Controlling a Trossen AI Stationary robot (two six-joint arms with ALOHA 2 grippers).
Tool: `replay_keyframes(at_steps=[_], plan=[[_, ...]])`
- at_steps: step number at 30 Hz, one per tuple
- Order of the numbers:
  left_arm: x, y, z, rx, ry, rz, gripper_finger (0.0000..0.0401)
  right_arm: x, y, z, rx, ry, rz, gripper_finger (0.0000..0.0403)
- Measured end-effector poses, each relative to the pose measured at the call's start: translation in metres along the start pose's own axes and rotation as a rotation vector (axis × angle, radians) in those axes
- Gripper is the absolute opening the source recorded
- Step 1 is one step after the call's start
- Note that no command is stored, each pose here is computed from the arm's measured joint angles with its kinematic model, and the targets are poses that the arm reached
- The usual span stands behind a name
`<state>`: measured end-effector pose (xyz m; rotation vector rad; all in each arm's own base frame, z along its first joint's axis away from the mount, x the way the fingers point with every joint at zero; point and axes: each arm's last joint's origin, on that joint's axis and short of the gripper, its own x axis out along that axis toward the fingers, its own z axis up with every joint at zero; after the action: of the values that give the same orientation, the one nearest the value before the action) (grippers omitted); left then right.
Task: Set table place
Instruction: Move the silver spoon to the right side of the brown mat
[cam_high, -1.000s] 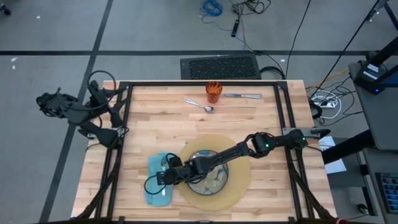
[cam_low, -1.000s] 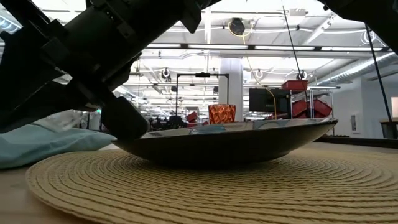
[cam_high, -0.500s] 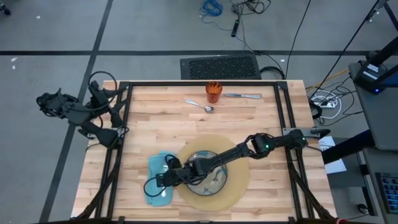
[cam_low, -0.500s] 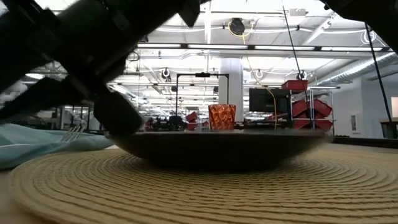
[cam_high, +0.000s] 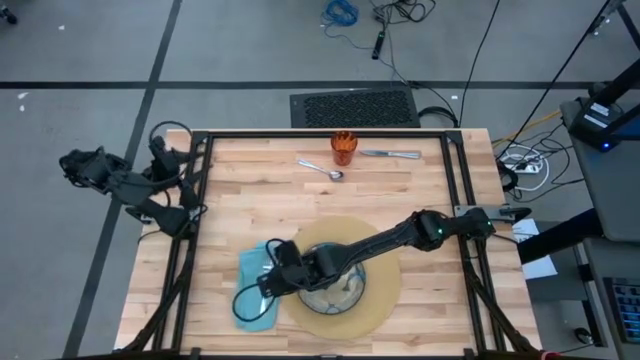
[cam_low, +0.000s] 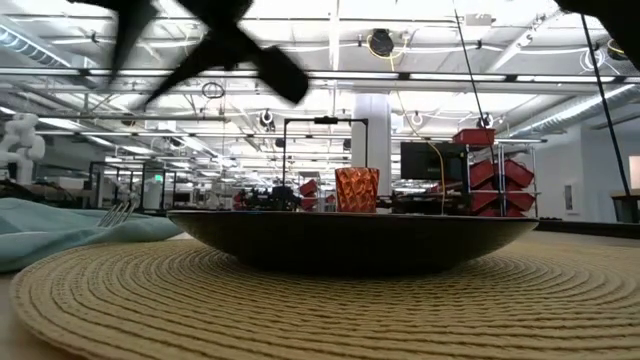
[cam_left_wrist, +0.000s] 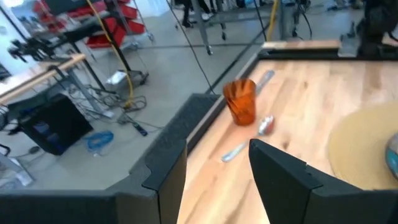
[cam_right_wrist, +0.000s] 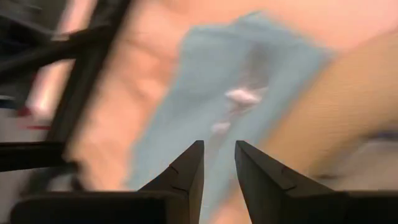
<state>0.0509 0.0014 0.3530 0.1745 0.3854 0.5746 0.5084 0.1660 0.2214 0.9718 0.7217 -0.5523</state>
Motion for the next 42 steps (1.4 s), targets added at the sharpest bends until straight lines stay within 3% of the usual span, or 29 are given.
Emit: replay_keyframes(at_steps=[7, 13, 17, 20, 29, 32, 37, 42], plan=[[0.018, -0.024, -0.021, 0.023, 0.09, -0.004, 0.0161, -0.028, -0.021, -0.005, -0.217, -0.035, -0.282, 0.0082], [0.046, -0.052, -0.023, 0.068, 0.163, 0.11, 0.0161, -0.041, -0.041, -0.014, -0.447, -0.045, -0.518, 0.0082], [0.07, -0.064, -0.02, 0.103, 0.241, 0.177, 0.0161, -0.053, -0.055, -0.013, -0.562, -0.155, -0.709, 0.0082], [0.094, -0.071, -0.02, 0.09, 0.313, 0.206, 0.0161, -0.053, -0.058, -0.011, -0.673, -0.216, -0.743, 0.0082], [0.163, -0.074, -0.02, 0.024, 0.43, 0.121, 0.0161, -0.041, -0.08, -0.012, -0.746, -0.251, -0.846, 0.0082], [0.18, -0.067, -0.021, -0.006, 0.434, 0.104, 0.0161, -0.038, -0.086, -0.014, -0.705, -0.269, -0.859, 0.0082], [0.196, -0.055, -0.021, -0.084, 0.431, 0.035, 0.0161, -0.032, -0.078, -0.016, -0.703, -0.276, -0.776, 0.0082], [0.203, -0.048, -0.024, -0.067, 0.446, -0.022, 0.0161, -0.027, -0.065, -0.031, -0.743, -0.211, -0.639, 0.0082]])
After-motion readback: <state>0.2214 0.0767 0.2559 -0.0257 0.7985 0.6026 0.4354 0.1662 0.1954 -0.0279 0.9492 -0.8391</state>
